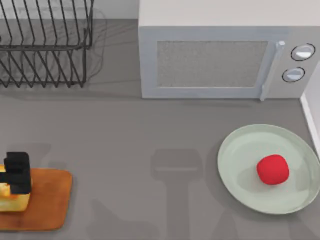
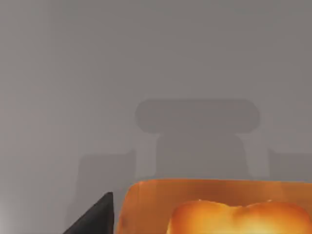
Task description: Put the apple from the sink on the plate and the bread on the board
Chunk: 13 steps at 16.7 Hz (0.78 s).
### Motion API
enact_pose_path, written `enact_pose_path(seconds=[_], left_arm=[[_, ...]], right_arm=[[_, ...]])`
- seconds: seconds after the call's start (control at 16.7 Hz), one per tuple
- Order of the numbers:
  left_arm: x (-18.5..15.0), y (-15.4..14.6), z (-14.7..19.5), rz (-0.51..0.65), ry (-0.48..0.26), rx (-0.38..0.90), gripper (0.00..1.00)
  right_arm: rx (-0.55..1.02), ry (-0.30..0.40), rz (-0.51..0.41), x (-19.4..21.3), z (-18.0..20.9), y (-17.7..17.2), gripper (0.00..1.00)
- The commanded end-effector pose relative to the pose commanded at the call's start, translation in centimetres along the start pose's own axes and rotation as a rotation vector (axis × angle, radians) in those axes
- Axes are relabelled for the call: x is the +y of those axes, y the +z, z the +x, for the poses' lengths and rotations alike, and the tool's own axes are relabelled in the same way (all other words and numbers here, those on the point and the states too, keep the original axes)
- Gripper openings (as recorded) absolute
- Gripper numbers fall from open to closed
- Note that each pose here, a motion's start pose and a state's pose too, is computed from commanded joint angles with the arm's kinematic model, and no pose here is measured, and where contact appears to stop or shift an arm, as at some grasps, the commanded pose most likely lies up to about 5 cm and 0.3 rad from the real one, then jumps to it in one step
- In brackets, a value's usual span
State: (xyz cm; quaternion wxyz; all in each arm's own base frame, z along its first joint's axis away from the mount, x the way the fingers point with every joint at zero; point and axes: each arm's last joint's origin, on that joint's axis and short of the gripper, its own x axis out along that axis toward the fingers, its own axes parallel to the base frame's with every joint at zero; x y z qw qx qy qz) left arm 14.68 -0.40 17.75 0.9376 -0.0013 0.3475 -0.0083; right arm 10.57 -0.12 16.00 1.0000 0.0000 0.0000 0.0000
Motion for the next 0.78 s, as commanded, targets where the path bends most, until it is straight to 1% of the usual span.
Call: enact_pose_path(seconds=[0.24, 0.42, 0.6, 0.78], left_arm=[[0.1, -2.3, -1.6, 0.002, 0.005, -0.352, 1.0], [0.2, -3.4, -2.0, 0.003, 0.011, -0.565, 1.0], [0.2, -3.9, -2.0, 0.002, 0.016, -0.689, 1.0], [0.2, -4.0, -2.0, 0.003, 0.017, -0.71, 1.0]], right_arm=[[0.0, 0.0, 0.0, 0.0, 0.0, 0.0, 1.0], [0.0, 0.0, 0.0, 0.0, 0.0, 0.0, 1.0], [0.0, 0.0, 0.0, 0.0, 0.0, 0.0, 1.0], [0.0, 0.0, 0.0, 0.0, 0.0, 0.0, 1.0]])
